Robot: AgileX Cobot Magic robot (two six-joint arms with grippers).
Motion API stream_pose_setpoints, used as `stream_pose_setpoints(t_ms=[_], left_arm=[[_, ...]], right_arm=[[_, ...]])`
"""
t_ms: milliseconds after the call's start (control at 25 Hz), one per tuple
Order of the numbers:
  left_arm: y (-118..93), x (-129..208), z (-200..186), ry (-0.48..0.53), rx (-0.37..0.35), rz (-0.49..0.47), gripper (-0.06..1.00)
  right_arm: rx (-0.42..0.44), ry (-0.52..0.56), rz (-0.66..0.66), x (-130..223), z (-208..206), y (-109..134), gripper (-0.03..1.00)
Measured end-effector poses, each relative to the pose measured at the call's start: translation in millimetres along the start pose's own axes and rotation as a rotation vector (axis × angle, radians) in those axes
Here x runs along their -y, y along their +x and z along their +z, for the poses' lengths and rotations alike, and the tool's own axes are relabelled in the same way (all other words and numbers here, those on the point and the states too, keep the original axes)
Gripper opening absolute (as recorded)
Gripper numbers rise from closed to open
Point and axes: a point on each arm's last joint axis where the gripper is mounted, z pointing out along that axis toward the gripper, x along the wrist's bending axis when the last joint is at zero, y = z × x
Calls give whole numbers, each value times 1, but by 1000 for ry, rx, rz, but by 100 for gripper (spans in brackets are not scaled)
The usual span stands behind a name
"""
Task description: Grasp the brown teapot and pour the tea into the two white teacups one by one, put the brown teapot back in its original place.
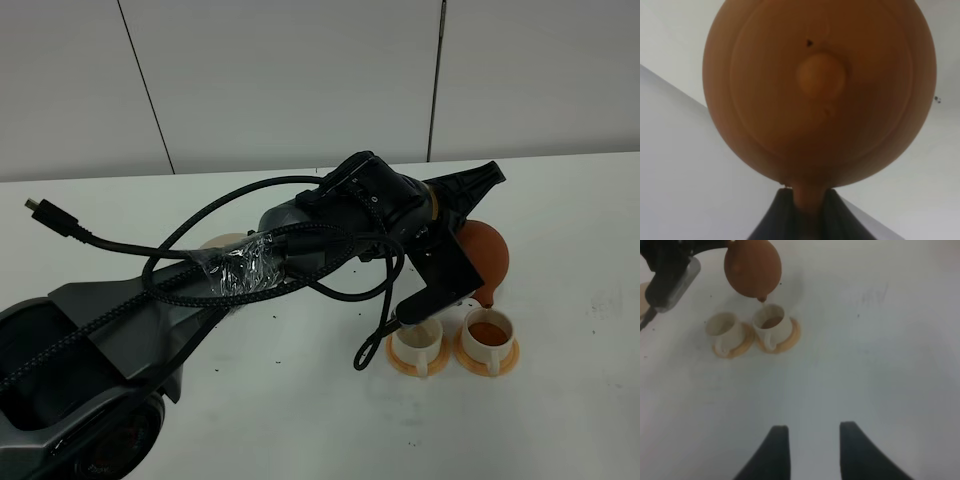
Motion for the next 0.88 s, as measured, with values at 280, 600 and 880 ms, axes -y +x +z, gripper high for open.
stream_pose_setpoints(t_ms=[280, 600, 880], left_arm=[[0, 0, 0, 1, -2, 1, 17], [0, 0, 0, 1, -2, 23, 17], [3, -3, -1, -2, -7, 55, 17]], right_arm=[[0, 0, 0, 0, 0, 0, 24], [0, 0, 0, 0, 0, 0, 24], [0, 0, 0, 0, 0, 0, 24]])
